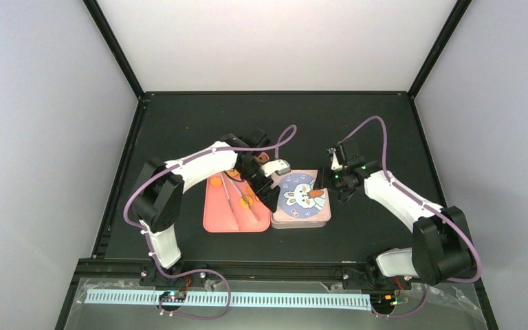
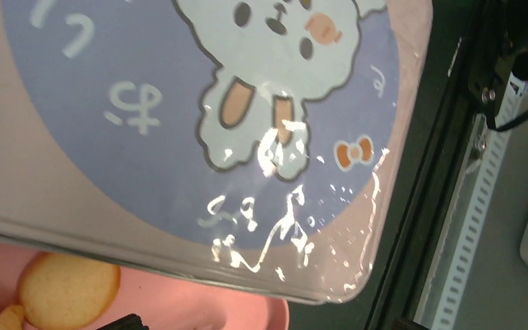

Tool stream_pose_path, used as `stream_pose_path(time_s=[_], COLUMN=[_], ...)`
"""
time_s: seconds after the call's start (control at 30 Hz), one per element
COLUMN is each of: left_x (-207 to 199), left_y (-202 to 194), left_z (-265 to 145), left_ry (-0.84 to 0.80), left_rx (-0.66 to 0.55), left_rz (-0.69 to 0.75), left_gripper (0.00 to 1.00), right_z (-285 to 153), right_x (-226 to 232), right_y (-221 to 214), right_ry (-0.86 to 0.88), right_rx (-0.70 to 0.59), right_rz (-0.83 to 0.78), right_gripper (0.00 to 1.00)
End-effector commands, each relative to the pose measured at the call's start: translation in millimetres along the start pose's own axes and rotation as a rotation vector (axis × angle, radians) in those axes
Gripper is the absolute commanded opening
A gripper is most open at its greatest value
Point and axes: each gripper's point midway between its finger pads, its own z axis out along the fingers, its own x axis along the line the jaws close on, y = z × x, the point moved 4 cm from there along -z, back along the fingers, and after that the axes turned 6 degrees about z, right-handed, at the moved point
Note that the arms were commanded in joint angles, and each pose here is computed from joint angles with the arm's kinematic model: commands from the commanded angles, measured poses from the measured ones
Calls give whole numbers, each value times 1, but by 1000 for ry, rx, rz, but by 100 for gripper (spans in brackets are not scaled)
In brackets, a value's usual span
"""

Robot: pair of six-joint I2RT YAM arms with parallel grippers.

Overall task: Pack the cookies
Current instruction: Press the box lid onto the packing box.

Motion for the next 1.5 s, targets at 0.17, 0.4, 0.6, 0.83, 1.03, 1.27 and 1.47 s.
stream_pose_path(time_s=[0.17, 0.4, 0.6, 0.83, 1.03, 1.27, 1.47], left_x=[24, 32, 36, 37, 46, 52, 49], left_y=[27, 22, 18, 11, -2, 6, 15], left_z=[-1, 19, 27, 30, 32, 23, 12], left_ry=[-61, -105, -122, -104, -40, -27, -12], left_rx=[-180, -174, -168, -163, -145, -169, -179], left_rz=[-136, -166, -184, -180, -201, -218, -190], left_gripper=[94, 88, 82, 61, 50, 50, 63], right_z=[1, -1, 4, 1, -33, -26, -12], right_x=[6, 19, 24, 18, 24, 25, 31], right_y=[-8, -12, -18, -19, 7, 11, 21], right_ry=[69, 89, 89, 48, -20, -38, -13], right_rx=[-2, 1, 18, 8, -94, -75, -91], right_rz=[35, 35, 34, 17, -47, -65, -68], right_gripper=[59, 58, 57, 57, 58, 60, 55])
